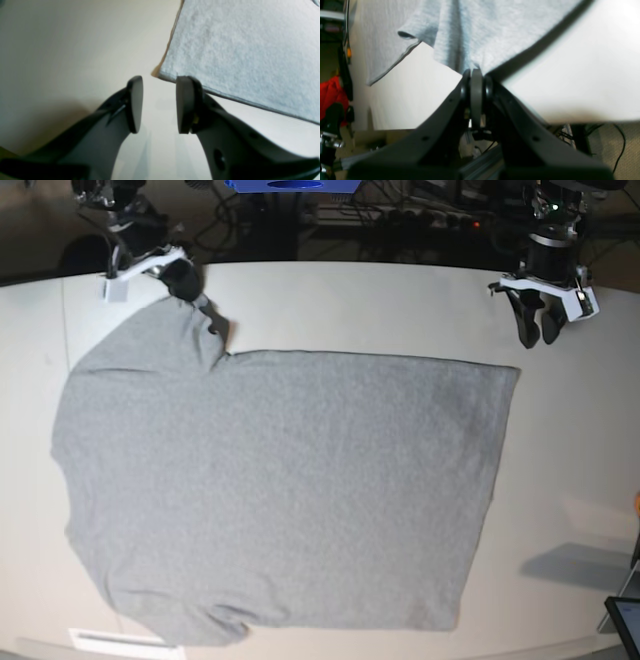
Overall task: Fold the T-shirt properly
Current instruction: 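Move the left gripper to the shirt's other shoulder corner and grasp it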
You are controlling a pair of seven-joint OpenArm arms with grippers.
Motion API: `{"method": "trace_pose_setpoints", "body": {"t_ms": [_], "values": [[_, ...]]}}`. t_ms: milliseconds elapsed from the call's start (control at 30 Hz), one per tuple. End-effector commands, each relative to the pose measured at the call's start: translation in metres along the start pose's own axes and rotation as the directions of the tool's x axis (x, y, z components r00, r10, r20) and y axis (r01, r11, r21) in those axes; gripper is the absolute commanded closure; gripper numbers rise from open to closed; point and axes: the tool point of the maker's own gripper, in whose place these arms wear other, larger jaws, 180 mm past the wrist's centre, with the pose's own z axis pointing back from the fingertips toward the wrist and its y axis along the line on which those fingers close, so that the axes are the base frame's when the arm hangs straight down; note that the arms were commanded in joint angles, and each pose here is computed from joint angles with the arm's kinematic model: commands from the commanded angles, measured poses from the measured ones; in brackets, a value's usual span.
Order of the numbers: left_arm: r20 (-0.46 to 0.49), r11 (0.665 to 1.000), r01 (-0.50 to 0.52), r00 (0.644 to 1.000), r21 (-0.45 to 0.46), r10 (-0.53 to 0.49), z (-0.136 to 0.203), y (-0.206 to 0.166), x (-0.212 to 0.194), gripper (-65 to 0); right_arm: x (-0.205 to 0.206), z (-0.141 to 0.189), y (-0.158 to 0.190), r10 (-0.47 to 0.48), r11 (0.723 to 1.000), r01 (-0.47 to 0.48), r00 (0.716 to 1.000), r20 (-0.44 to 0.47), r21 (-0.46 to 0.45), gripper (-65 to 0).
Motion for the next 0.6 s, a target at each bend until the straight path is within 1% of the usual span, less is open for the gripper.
{"method": "trace_pose_setpoints", "body": {"t_ms": [0,100,200,267,300,400,433,500,567], "values": [[0.023,1.000,0.002,1.000,-0.009,-0.001,-0.003,-0.001,0.011,-22.3,-0.001,0.002,0.001,0.008,1.000,-0.008,1.000,-0.012,0.003,-0.3],[-0.042,1.000,-0.005,0.999,-0.013,0.004,-0.012,-0.004,0.003,-22.3,0.001,0.002,0.003,0.011,1.000,-0.011,1.000,-0.009,0.009,-0.3],[-0.082,1.000,-0.022,0.996,-0.017,0.020,-0.019,-0.008,0.000,-22.3,0.001,0.002,0.003,0.012,1.000,-0.012,1.000,-0.007,0.009,-0.3],[-0.110,0.997,-0.075,0.991,-0.011,0.074,-0.021,-0.010,-0.004,-22.3,0.001,0.002,0.003,0.012,1.000,-0.012,1.000,-0.007,0.009,-0.3],[-0.122,0.993,-0.118,0.985,0.009,0.119,-0.020,-0.003,-0.004,-22.5,0.002,0.002,0.002,0.013,1.000,-0.013,1.000,-0.006,0.007,-0.3],[-0.142,0.959,-0.277,0.948,0.064,0.284,-0.013,0.018,-0.003,-22.5,0.003,0.003,0.002,0.019,1.000,-0.019,1.000,-0.007,0.006,-0.3],[-0.139,0.951,-0.303,0.941,0.063,0.309,-0.011,0.024,0.001,-22.5,0.004,0.004,0.000,0.029,1.000,-0.029,1.000,-0.011,0.005,-0.3],[-0.136,0.946,-0.323,0.936,0.039,0.325,-0.006,0.030,0.010,-22.5,0.005,0.004,-0.001,0.040,0.999,-0.040,0.999,-0.015,0.005,-0.3],[-0.136,0.943,-0.327,0.934,0.056,0.331,-0.001,0.042,0.015,-22.5,0.008,0.005,0.001,0.043,0.999,-0.043,0.999,-0.009,0.009,-0.3]]}}
